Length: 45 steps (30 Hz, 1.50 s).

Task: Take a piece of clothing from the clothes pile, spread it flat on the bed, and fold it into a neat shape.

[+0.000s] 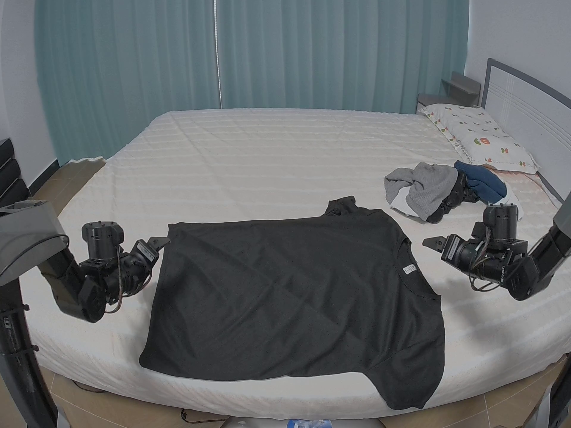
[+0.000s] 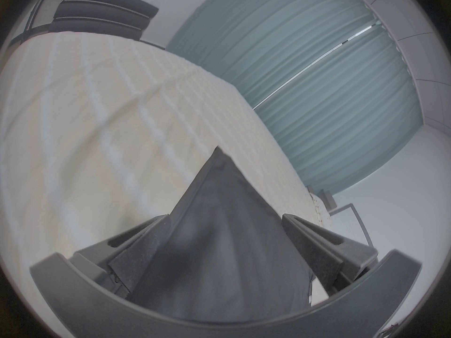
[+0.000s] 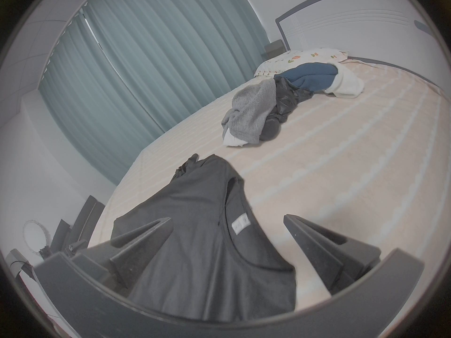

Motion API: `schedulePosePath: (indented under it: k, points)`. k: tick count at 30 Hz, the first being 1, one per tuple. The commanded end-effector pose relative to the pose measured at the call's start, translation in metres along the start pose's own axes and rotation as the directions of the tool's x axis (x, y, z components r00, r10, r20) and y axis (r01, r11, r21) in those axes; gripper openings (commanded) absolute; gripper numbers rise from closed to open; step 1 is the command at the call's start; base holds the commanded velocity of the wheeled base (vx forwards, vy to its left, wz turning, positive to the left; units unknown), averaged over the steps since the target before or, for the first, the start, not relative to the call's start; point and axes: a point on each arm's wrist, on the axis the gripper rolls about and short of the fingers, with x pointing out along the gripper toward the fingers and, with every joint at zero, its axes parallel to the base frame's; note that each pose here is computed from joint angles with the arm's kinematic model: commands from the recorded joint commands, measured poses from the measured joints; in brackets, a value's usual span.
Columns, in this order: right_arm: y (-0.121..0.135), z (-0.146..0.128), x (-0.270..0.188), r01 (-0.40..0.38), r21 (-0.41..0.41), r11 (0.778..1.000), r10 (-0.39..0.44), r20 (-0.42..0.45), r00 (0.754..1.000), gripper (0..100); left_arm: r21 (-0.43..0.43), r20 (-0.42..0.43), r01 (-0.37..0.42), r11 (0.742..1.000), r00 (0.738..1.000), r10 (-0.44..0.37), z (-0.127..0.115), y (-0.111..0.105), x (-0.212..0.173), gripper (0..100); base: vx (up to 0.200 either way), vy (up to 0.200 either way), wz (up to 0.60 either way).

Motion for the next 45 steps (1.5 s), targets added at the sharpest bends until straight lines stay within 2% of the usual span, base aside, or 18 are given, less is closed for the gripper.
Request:
schedulePosePath:
  k: [1,2,4,7,10,14,22,32,39,45]
  points:
    - [-0.007,-0.029,-0.059,-0.063,0.036,0.997,0.066,-0.092,0.994,100,0.01,-0.143,0.068,0.998,0.988,-0.066,-0.035,0.002,-0.106,100,-0.2,0.0,0.0]
    - [-0.01,-0.034,-0.061,-0.064,0.049,0.997,0.069,-0.112,0.991,100,0.012,-0.185,0.065,0.998,0.981,-0.061,-0.042,0.006,-0.11,100,-0.2,0.0,0.0]
    - [-0.013,-0.037,-0.063,-0.061,0.068,0.996,0.07,-0.129,0.989,100,0.009,-0.217,0.046,0.999,0.975,-0.043,-0.049,0.012,-0.114,100,-0.2,0.0,0.0]
    - [-0.014,-0.041,-0.065,-0.067,0.087,0.994,0.079,-0.146,0.986,100,0.004,-0.237,0.019,1.0,0.971,-0.017,-0.053,0.017,-0.114,100,-0.2,0.0,0.0]
    - [-0.014,-0.04,-0.066,-0.08,0.087,0.993,0.091,-0.124,0.988,100,0.0,-0.248,-0.002,1.0,0.969,0.002,-0.056,0.021,-0.113,100,-0.2,0.0,0.0]
    - [-0.014,-0.04,-0.067,-0.089,0.083,0.993,0.098,-0.109,0.989,100,-0.003,-0.249,-0.014,1.0,0.968,0.013,-0.055,0.024,-0.112,100,-0.2,0.0,0.0]
    - [-0.014,-0.044,-0.069,-0.088,0.083,0.993,0.098,-0.122,0.988,100,-0.004,-0.264,-0.059,0.998,0.963,0.055,-0.059,0.03,-0.108,100,0.0,0.0,0.0]
    - [-0.014,-0.044,-0.068,-0.093,0.086,0.992,0.103,-0.127,0.986,100,-0.054,-0.278,-0.123,0.991,0.955,0.103,-0.059,0.037,-0.075,100,0.0,0.0,0.0]
    - [-0.015,-0.046,-0.066,-0.088,0.088,0.992,0.099,-0.137,0.986,100,-0.045,-0.251,-0.165,0.985,0.957,0.148,-0.06,0.041,-0.054,100,0.0,0.0,0.0]
    - [-0.015,-0.045,-0.066,-0.087,0.088,0.992,0.099,-0.133,0.986,100,-0.051,-0.214,-0.151,0.987,0.967,0.137,-0.055,0.035,-0.041,100,0.0,0.0,0.0]
